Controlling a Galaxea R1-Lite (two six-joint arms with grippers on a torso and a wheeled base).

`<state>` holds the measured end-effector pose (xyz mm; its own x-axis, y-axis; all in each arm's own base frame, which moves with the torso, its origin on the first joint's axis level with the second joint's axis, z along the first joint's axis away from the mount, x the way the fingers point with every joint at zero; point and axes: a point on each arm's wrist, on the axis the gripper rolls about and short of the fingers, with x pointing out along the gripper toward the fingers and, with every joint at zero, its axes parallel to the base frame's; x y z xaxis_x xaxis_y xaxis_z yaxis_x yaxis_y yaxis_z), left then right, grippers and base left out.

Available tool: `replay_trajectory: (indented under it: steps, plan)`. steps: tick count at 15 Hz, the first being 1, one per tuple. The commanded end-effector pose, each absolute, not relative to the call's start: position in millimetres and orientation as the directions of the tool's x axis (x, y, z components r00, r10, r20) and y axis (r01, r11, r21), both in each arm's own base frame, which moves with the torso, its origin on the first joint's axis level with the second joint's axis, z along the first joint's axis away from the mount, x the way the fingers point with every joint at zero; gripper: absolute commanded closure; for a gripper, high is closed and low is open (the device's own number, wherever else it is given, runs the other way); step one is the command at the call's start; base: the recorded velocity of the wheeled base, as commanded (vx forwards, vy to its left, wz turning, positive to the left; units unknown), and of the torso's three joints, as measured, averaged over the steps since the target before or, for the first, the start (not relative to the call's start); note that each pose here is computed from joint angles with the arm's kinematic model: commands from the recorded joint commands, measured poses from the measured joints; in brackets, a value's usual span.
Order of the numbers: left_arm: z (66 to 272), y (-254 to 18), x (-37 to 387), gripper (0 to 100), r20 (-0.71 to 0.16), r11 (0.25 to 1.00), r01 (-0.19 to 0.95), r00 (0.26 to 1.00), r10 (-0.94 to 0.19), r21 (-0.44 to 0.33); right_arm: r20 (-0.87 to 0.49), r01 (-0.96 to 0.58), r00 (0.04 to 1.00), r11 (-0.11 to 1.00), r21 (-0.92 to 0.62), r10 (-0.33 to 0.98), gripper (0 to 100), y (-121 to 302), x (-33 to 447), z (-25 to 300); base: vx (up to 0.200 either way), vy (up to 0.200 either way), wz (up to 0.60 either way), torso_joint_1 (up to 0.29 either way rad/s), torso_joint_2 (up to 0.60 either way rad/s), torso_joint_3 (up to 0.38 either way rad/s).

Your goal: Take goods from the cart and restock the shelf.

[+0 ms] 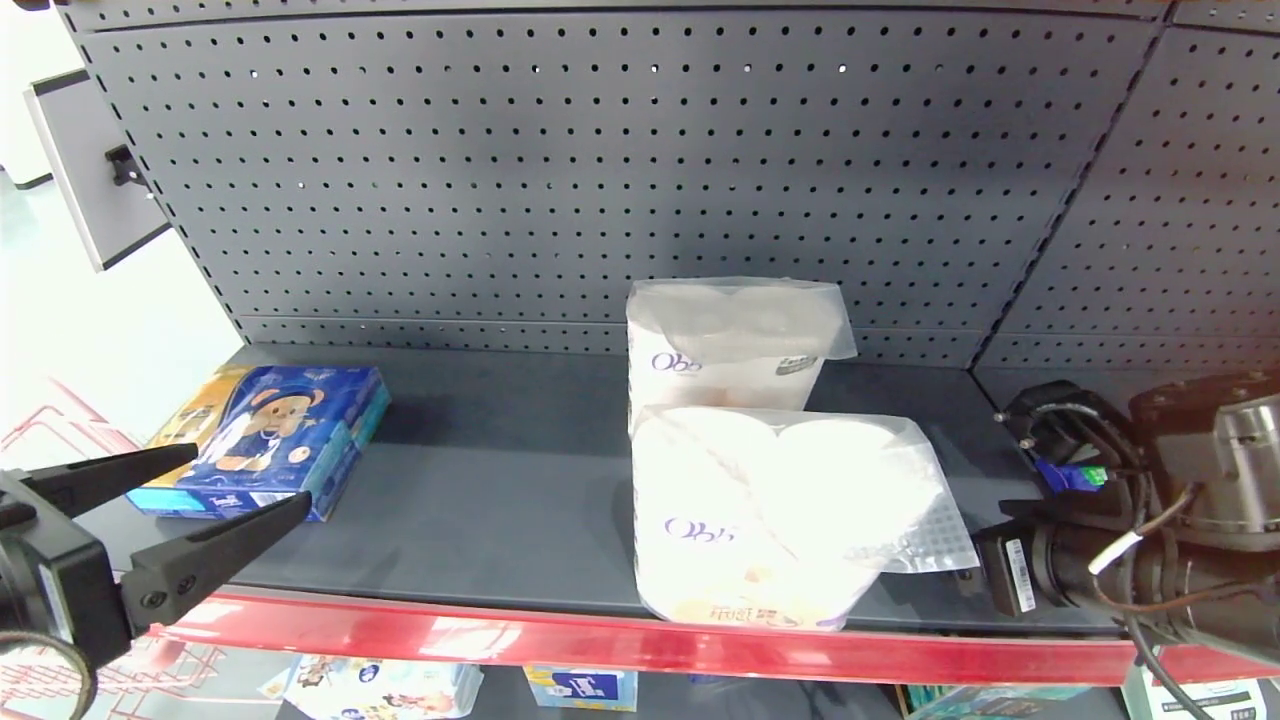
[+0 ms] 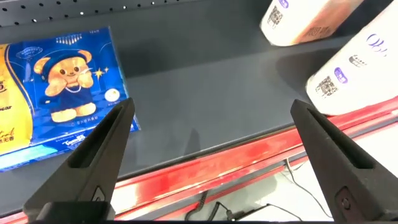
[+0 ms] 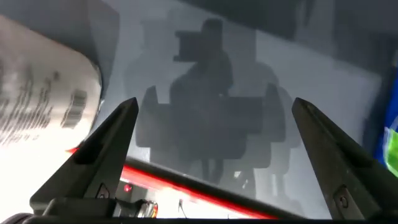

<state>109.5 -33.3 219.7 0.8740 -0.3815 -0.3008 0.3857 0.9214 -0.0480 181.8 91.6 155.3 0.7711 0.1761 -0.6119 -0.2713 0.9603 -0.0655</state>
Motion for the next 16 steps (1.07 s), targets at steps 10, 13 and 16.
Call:
replay_trajectory:
  steps: [10, 13, 16]
  plan:
    - [220.7, -31.7, 107.7, 0, -0.290, 0.926, 0.369, 0.881, -0.374, -0.075, -0.647, -0.359, 0.727, 0.930, -0.073, 0.230, 0, 115.5, 184.3, 146.3, 0.000, 0.000, 0.00, 0.000, 0.00, 0.000]
    - [220.8, -31.4, 106.7, 0, -0.288, 0.927, 0.365, 0.882, -0.373, -0.083, -0.648, -0.375, 0.722, 0.924, -0.074, 0.242, 0, 119.4, 183.4, 146.3, 0.000, 0.000, 0.00, 0.000, 0.00, 0.000]
    - [220.8, -31.2, 105.7, 0, -0.285, 0.927, 0.367, 0.882, -0.375, -0.083, -0.654, -0.393, 0.713, 0.917, -0.074, 0.253, 0, 124.9, 183.6, 144.5, 0.000, 0.000, 0.00, 0.000, 0.00, 0.000]
